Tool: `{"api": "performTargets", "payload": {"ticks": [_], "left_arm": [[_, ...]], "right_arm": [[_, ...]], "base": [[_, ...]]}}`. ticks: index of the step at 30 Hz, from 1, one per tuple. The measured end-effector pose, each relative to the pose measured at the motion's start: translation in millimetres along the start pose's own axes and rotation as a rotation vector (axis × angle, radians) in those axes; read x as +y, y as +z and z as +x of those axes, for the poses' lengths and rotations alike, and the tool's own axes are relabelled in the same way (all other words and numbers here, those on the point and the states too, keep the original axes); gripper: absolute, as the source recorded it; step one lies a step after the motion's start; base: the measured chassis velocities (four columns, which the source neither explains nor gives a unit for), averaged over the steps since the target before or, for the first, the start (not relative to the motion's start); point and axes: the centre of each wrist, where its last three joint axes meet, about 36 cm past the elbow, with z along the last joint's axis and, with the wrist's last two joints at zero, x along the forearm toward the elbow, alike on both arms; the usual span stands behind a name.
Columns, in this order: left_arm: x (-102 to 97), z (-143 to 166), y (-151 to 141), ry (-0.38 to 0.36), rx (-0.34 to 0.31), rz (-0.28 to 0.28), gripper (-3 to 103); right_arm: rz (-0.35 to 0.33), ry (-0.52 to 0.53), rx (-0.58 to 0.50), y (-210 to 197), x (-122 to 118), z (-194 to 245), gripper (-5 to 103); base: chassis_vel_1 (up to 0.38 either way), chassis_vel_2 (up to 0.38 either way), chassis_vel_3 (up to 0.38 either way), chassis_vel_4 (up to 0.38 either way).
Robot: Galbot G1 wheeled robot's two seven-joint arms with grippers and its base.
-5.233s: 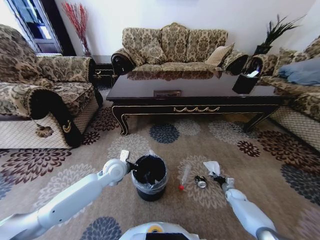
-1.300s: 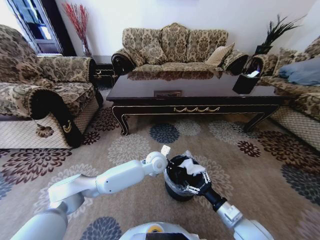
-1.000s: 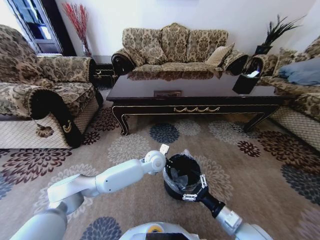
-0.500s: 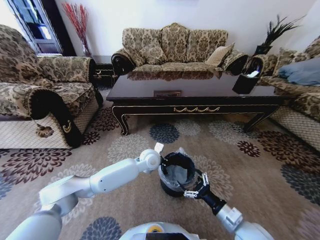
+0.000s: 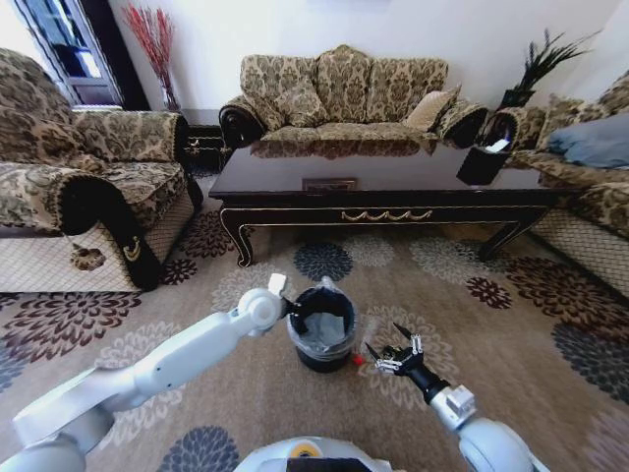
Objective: Move to the front of the table and pick up the trash from the floor, then place it into the trash bin.
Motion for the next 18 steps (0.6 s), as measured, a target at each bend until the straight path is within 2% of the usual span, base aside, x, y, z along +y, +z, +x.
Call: {"api": "performTargets", "payload": {"ticks": [2, 4, 9, 18], "left_arm": [[8.0, 0, 4, -0.007, 0.001, 0.016, 4], [24.4, 0, 10, -0.048, 0.001, 0.024, 4], [43.9, 5, 19, -0.074, 0.008, 0.051, 4], [50.2, 10, 37, -0.085, 0.022, 0.062, 4]], "right_arm": [[-0.016, 0.012, 0.017, 9, -3, -2, 100], [-0.019, 0.025, 0.051, 25, -9, -6, 100], [-0.025, 0.046, 0.085, 48, -19, -16, 100], [-0.005, 0.042, 0.167, 90, -41, -27, 100]], "base": [[0.000, 0.000, 0.000, 0.000], [0.000, 0.000, 0.000, 0.000], [0.000, 0.000, 0.000, 0.000], [0.000, 0.000, 0.000, 0.000]]}}
